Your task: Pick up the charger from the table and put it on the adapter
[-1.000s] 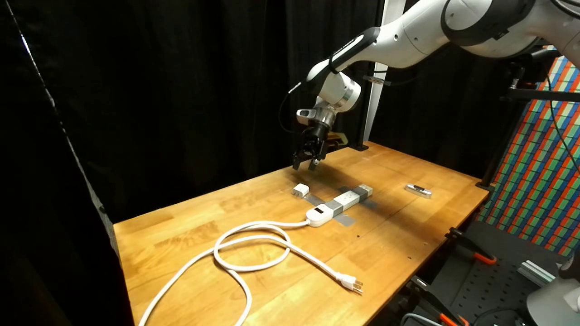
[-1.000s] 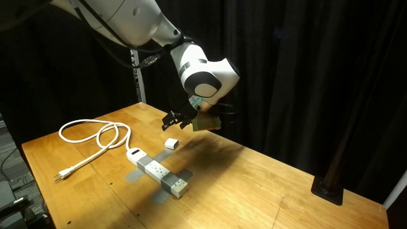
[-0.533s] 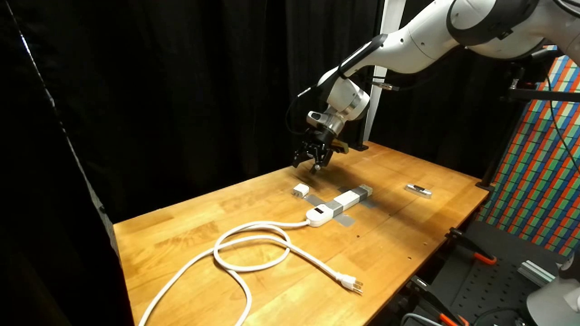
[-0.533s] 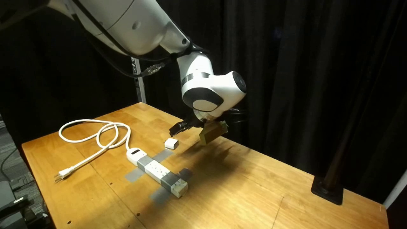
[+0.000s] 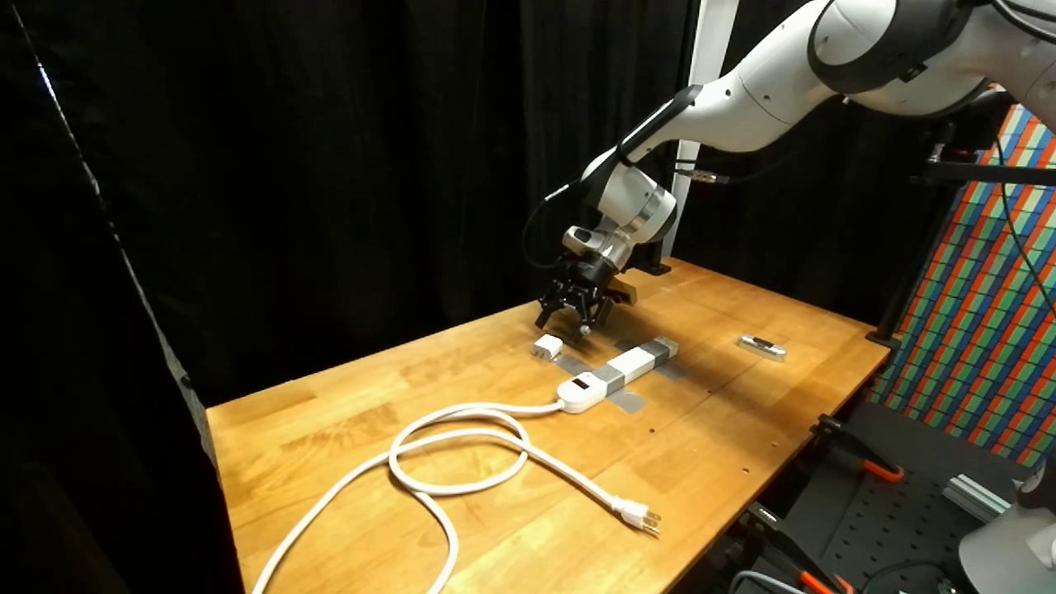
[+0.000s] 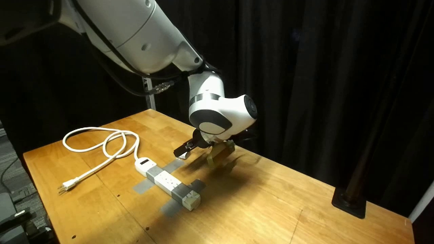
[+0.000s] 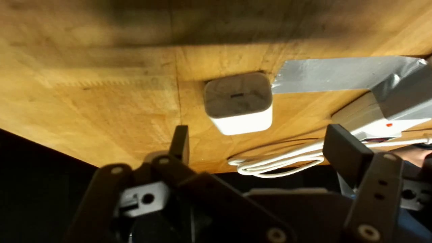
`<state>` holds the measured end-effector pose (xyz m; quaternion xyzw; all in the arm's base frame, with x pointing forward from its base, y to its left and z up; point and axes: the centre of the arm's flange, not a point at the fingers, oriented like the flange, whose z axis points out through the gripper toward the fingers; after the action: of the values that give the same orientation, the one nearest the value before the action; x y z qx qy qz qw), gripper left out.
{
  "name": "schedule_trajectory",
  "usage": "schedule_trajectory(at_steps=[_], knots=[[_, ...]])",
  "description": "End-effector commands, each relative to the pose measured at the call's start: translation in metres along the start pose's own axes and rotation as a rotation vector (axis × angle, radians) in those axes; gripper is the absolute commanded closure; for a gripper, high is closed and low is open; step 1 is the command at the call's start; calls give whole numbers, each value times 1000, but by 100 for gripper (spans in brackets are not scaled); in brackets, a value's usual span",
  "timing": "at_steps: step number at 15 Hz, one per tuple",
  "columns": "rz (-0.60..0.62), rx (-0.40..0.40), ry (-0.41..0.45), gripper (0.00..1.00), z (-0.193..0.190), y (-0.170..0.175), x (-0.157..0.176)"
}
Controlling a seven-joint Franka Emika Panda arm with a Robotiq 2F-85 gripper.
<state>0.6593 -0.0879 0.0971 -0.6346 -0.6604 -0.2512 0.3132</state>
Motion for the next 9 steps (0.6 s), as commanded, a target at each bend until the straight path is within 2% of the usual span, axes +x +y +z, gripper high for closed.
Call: schedule_trajectory(at_steps=[1, 4, 5, 6, 7, 9], knots=[[-44, -27, 46, 0, 9, -6, -2], [-63, -35, 69, 0, 16, -7, -6], [-74, -37, 73, 25, 18, -8, -7], [-87, -39, 72, 27, 21, -9, -9], [-96, -40, 75, 34, 23, -10, -9], [-120, -43, 75, 51, 25, -11, -12]])
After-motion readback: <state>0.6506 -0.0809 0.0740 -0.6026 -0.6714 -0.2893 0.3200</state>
